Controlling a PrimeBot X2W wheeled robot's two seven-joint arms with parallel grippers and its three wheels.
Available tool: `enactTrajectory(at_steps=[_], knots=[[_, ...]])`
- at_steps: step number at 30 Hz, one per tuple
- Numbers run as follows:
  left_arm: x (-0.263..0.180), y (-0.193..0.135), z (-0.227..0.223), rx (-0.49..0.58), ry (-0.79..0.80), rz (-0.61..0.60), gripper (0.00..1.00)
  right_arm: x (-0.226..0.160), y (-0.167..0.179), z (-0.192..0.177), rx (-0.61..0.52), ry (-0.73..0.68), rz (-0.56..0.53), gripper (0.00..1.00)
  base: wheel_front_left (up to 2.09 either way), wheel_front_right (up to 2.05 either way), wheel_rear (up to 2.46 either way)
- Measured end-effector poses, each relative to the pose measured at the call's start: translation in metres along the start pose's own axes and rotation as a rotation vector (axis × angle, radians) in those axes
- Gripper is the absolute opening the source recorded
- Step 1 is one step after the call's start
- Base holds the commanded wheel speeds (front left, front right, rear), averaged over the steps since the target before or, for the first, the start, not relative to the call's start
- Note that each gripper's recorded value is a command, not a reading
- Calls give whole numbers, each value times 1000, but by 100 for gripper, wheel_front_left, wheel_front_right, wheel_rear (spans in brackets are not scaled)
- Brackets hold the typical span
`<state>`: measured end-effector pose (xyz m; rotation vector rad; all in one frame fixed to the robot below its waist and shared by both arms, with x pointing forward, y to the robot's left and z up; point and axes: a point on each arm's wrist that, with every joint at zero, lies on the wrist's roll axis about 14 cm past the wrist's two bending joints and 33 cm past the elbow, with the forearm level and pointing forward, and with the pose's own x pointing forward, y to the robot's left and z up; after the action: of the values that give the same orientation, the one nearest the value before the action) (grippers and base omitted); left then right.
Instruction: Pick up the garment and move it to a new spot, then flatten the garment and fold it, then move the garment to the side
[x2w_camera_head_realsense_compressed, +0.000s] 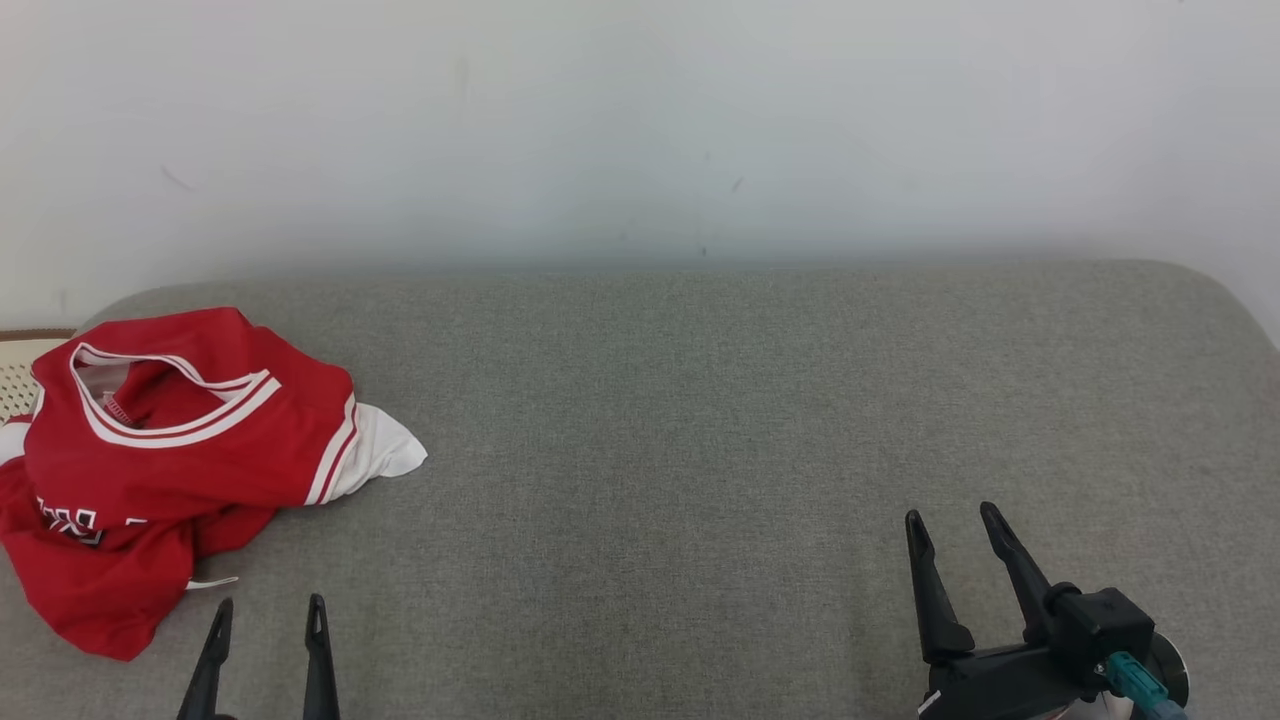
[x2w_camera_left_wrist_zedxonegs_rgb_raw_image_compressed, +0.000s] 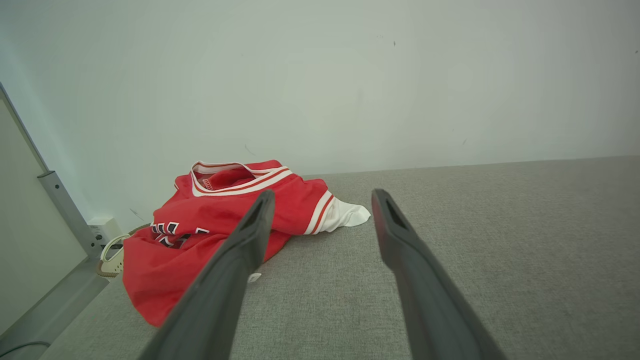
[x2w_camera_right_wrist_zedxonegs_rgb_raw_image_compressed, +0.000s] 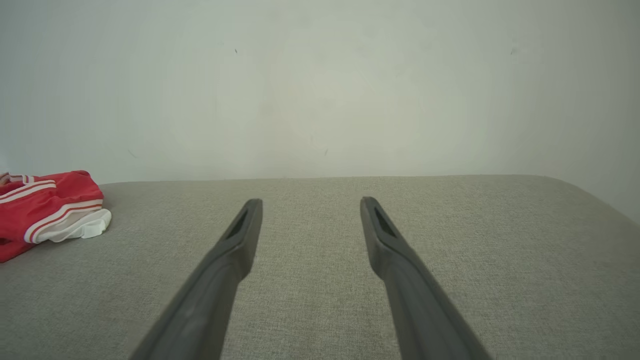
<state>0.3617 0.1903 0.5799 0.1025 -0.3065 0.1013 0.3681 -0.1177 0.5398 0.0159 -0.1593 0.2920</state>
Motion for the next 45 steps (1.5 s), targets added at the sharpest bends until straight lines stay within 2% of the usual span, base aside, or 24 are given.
enactTrajectory(at_steps=[8, 19, 39, 45], knots=[[0, 0, 3, 23, -16, 0, 100, -1, -1, 4, 16, -18, -2, 100, 0, 0, 0], [-1, 1, 0, -80, 6, -1, 100, -3, -3, 5, 31, -18, -7, 100, 0, 0, 0], [-5, 11, -7, -78, 27, 31, 100, 1, 2, 2, 46, -8, 11, 100, 0, 0, 0], [-12, 29, -8, -66, 35, 84, 100, 8, 12, -1, 46, 1, 51, 100, 0, 0, 0]])
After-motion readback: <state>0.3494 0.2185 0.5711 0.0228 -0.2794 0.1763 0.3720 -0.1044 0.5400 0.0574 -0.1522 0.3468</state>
